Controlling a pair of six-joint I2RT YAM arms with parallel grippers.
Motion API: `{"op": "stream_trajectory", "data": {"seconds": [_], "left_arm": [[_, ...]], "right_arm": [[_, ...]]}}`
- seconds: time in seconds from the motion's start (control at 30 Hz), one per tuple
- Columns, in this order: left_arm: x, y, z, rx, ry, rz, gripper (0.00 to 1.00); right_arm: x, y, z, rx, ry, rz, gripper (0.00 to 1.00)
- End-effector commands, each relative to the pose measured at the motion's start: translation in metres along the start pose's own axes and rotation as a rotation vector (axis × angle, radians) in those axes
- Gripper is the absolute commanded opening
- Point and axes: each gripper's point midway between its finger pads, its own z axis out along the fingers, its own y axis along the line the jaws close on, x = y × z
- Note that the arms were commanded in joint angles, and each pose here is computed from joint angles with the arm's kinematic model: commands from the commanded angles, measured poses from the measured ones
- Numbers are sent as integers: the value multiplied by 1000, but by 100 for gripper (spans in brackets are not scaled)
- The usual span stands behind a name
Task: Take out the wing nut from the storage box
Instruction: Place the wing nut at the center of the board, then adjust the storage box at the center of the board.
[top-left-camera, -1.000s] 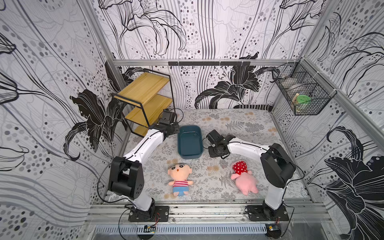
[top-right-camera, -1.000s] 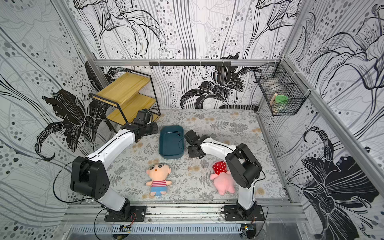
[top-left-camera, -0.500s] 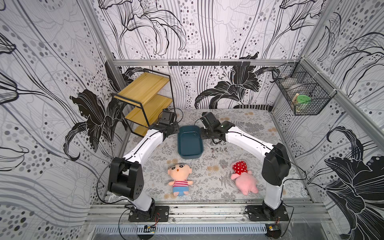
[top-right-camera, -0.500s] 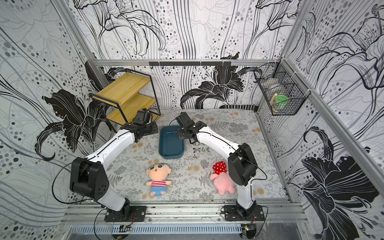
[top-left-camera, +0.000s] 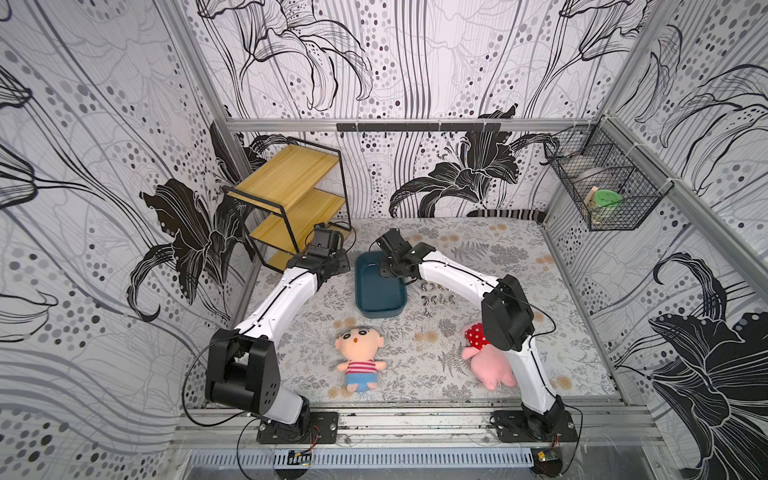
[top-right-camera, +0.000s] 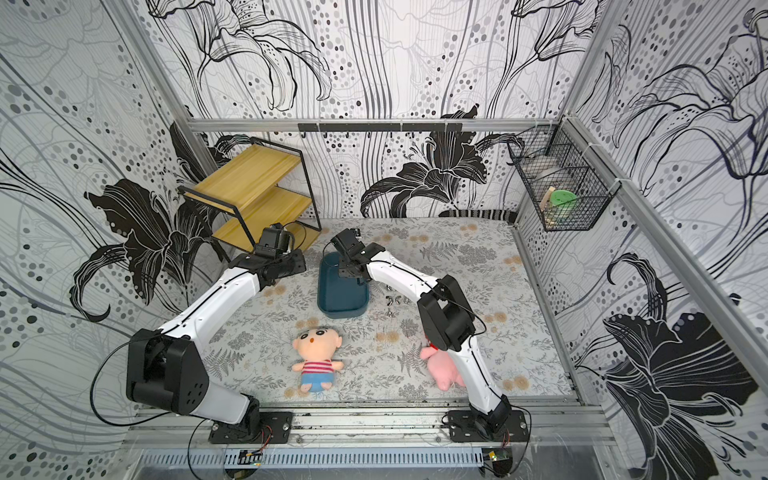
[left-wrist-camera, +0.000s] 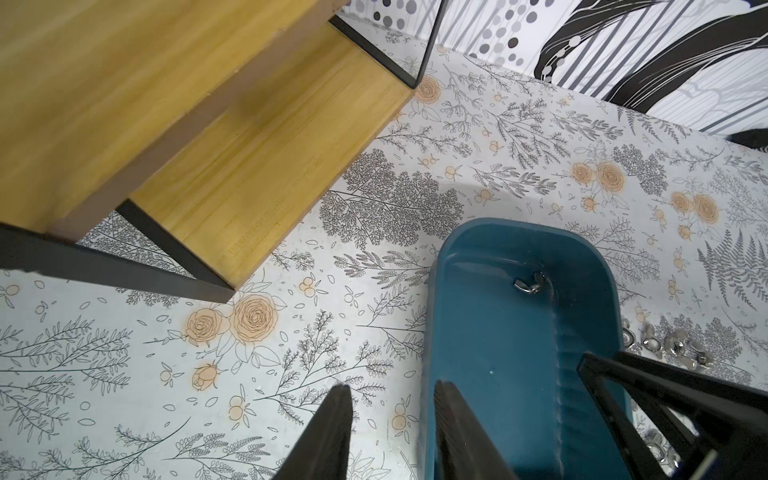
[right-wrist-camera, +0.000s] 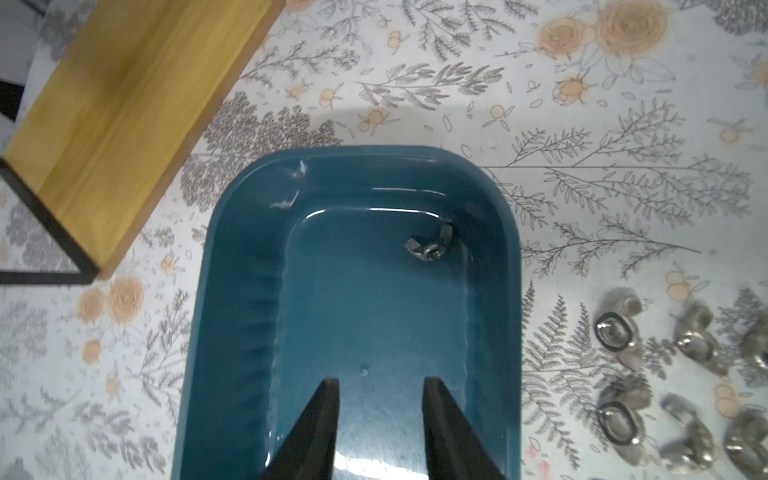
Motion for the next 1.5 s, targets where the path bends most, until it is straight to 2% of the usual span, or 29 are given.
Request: {"op": "stream_trajectory", "data": {"seconds": [0.0, 0.17, 0.37, 0.73, 1.47], "left_arm": [[-7, -1, -5, 20, -40, -20, 40], [-5, 2, -6, 29, -40, -19, 40], [-5, 9, -9, 33, -42, -27, 40], [-8, 13, -10, 33, -43, -20, 40], [-2, 21, -7, 12, -30, -15, 40]], "right_arm": [[-4, -1, 10, 68, -50, 139, 39], [5, -6, 28, 116, -31, 244, 40], [13, -11, 42, 162, -13, 305, 41], [13, -21, 65, 243, -42, 352, 46], [16, -47, 90, 280, -32, 459, 50]]}}
